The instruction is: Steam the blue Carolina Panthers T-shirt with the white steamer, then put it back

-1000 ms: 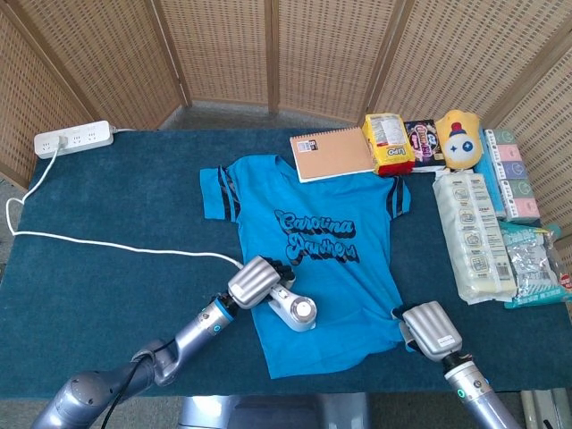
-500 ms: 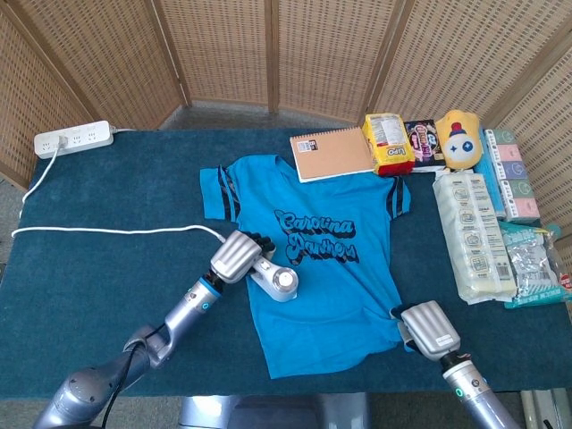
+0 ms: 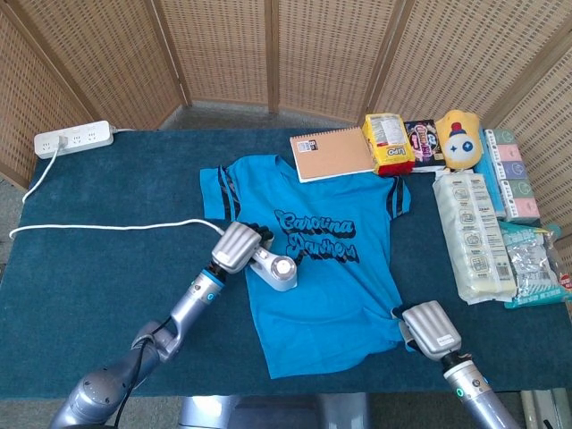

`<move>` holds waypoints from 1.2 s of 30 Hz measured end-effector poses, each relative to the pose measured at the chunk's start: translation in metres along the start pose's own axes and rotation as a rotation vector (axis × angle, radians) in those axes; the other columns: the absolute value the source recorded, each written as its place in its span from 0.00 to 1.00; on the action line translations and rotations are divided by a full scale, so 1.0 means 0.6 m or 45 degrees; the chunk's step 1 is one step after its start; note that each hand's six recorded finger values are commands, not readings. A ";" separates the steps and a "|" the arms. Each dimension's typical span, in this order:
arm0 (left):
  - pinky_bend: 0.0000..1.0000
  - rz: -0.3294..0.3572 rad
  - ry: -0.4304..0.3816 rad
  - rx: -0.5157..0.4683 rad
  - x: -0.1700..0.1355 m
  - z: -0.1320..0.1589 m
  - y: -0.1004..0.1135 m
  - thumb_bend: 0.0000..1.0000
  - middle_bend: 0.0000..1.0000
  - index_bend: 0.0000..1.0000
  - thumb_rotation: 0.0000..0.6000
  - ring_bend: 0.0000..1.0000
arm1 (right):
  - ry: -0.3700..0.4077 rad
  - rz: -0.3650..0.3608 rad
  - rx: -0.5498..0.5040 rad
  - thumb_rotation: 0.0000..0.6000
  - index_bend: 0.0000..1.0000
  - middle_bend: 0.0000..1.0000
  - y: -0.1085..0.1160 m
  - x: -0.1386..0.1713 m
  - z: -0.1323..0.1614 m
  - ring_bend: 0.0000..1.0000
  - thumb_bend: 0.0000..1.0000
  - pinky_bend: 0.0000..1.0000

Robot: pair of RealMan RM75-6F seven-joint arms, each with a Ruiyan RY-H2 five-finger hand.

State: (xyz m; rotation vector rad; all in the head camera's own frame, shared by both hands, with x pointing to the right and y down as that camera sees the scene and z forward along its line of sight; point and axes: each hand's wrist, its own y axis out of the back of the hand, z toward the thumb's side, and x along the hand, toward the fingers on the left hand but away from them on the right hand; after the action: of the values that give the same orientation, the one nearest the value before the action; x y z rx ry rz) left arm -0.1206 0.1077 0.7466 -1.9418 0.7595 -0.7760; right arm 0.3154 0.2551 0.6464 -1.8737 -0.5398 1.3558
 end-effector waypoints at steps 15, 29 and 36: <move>0.71 -0.007 -0.215 -0.085 -0.007 0.100 -0.022 0.41 0.70 0.60 1.00 0.61 | -0.014 -0.003 -0.006 1.00 0.58 0.60 0.000 0.003 -0.008 0.65 0.70 0.75; 0.71 0.010 -0.112 0.013 -0.013 0.026 -0.001 0.41 0.70 0.60 1.00 0.61 | -0.001 -0.008 -0.007 1.00 0.58 0.60 0.001 0.000 -0.003 0.65 0.70 0.75; 0.71 0.066 0.002 0.007 -0.025 -0.040 0.031 0.41 0.70 0.60 1.00 0.61 | 0.012 -0.009 -0.003 1.00 0.58 0.61 0.002 -0.004 0.005 0.65 0.70 0.75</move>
State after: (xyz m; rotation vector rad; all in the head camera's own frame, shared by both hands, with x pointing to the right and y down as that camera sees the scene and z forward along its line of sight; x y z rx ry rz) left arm -0.1517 0.0994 0.7366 -1.9092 0.8043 -0.7475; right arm 0.3119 0.2537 0.6463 -1.8775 -0.5432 1.3420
